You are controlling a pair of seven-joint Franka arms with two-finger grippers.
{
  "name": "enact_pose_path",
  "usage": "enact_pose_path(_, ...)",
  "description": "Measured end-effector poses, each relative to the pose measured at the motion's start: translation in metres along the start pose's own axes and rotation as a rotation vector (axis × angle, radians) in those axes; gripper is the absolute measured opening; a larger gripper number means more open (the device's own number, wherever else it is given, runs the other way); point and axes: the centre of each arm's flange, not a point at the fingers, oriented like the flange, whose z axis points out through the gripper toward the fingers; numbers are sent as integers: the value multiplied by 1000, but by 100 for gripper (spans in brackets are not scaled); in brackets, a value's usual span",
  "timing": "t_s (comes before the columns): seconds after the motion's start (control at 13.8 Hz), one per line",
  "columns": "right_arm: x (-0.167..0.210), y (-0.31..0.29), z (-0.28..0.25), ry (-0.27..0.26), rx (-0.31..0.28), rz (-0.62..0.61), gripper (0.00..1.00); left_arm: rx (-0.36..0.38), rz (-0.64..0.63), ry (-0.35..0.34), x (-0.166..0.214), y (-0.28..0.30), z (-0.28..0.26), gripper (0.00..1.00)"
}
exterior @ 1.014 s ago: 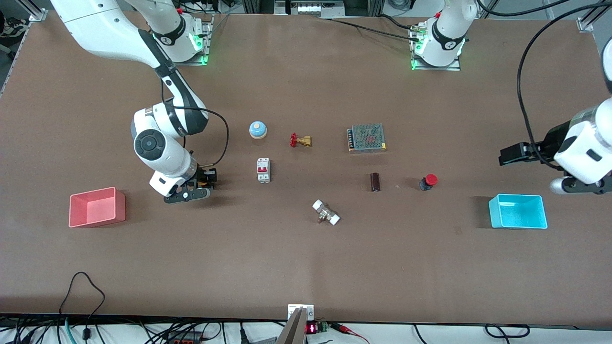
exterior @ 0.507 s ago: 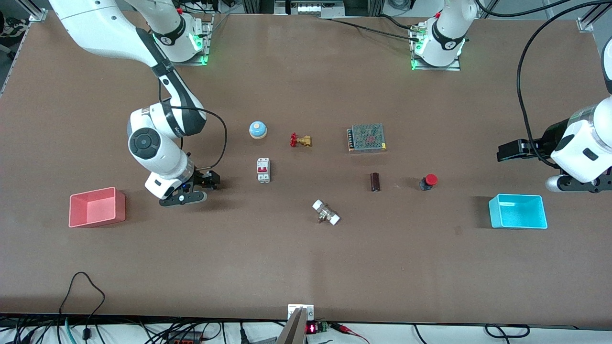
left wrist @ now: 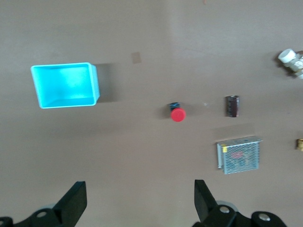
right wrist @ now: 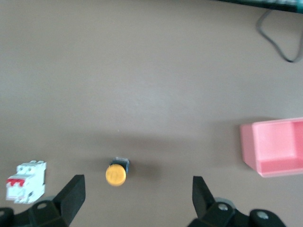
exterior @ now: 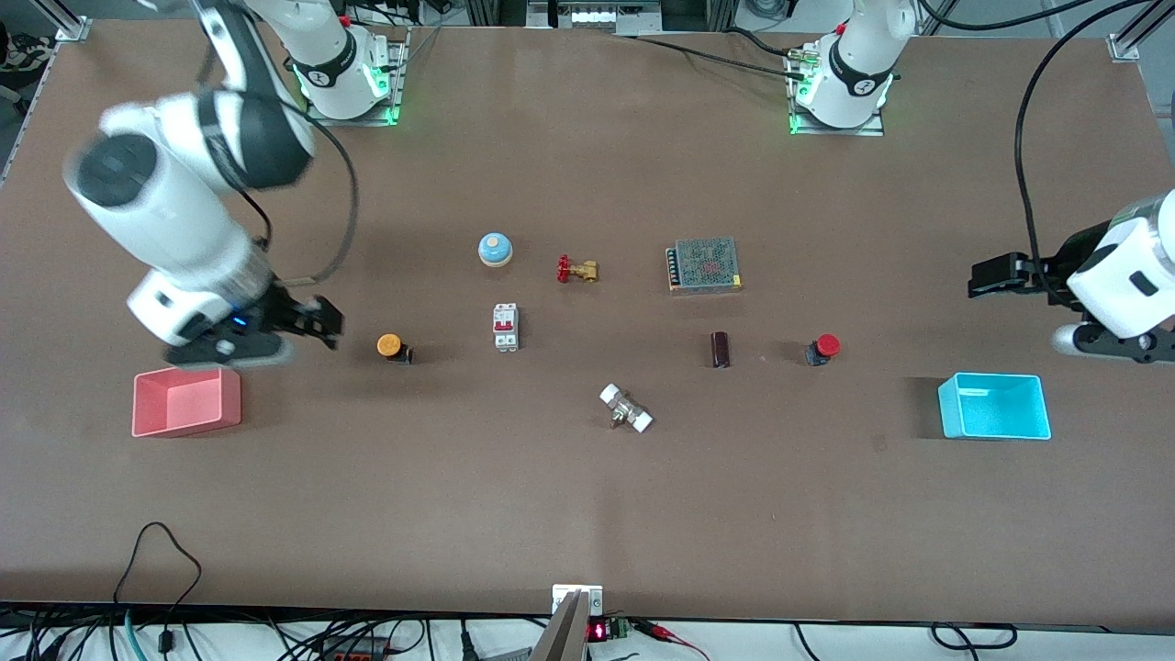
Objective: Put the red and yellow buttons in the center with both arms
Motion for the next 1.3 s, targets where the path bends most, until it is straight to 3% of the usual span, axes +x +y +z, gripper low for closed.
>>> enact_pose_path(0.14, -12, 43, -63, 5, 3, 91, 100, 19, -6, 54, -29, 0, -1, 100)
enact_pose_path(0.36, -34, 94, -112, -63, 42, 184, 100, 34, -1, 93, -75, 8, -5, 100)
enact_pose_path(0.8, -37, 76, -108, -125, 27, 142, 100, 37, 35, 98, -82, 12, -5, 100)
enact_pose_path(1.3, -31, 66, -112, -128, 23, 124, 100, 36, 34, 88, -80, 9, -4, 100)
